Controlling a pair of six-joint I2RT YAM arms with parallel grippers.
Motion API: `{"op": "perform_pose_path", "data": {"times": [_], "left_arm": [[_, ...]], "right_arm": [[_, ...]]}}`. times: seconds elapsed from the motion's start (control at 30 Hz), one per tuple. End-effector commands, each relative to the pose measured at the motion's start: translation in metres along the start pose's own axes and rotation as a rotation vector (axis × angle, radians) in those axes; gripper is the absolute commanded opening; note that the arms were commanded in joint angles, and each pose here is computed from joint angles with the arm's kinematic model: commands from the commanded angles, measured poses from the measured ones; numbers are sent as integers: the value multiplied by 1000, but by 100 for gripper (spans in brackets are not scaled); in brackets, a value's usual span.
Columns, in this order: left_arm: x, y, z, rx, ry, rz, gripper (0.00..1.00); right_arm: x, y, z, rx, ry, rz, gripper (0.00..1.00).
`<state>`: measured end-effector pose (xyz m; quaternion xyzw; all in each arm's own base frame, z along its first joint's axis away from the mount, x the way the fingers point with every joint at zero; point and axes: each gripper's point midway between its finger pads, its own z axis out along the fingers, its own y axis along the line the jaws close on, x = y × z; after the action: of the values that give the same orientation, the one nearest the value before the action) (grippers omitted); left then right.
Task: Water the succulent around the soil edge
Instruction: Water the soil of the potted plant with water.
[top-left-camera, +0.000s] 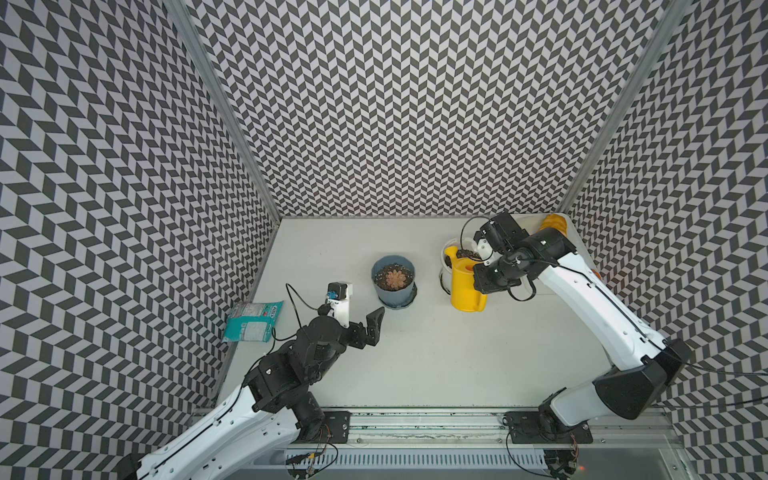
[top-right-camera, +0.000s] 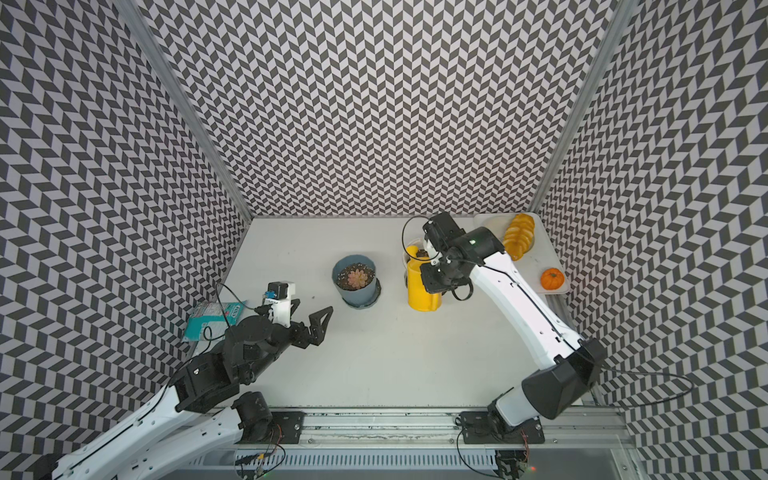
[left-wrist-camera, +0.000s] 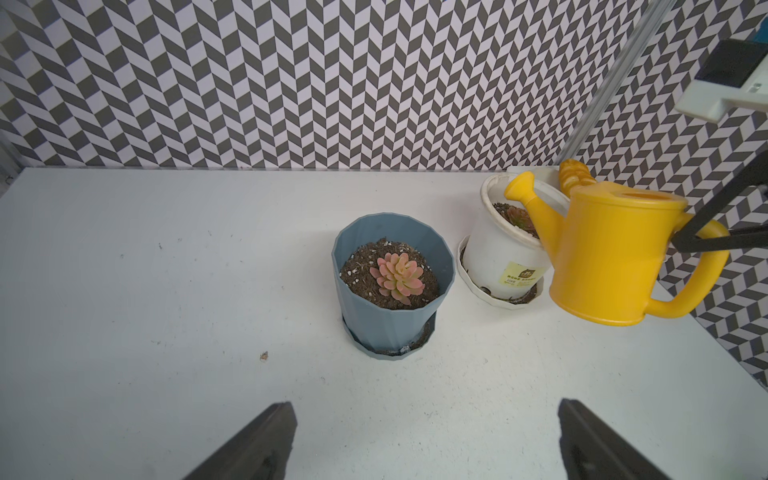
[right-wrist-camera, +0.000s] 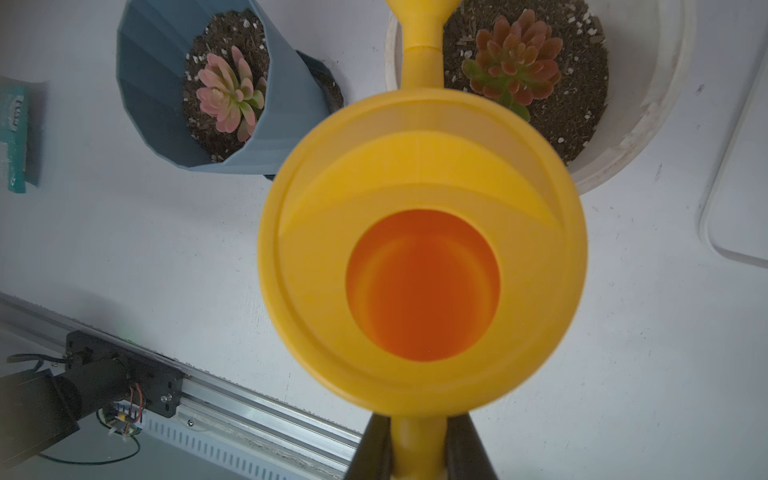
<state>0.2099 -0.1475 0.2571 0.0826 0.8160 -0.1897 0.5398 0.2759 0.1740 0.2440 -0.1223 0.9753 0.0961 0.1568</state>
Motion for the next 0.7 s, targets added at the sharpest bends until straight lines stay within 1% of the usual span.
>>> {"op": "perform_pose_path", "data": {"times": [0.0, 0.33, 0.67], "left_arm": [[-4, -1, -2, 3, -22, -9, 100], [-4, -1, -2, 4, -20, -7, 100], [-4, -2, -3, 6, -22, -6, 100]], "right_arm": [[-7, 6, -5, -20, -54, -8, 0], [5, 0, 4, 0, -48, 2, 0], [11, -6, -6, 22, -59, 14, 0]]}}
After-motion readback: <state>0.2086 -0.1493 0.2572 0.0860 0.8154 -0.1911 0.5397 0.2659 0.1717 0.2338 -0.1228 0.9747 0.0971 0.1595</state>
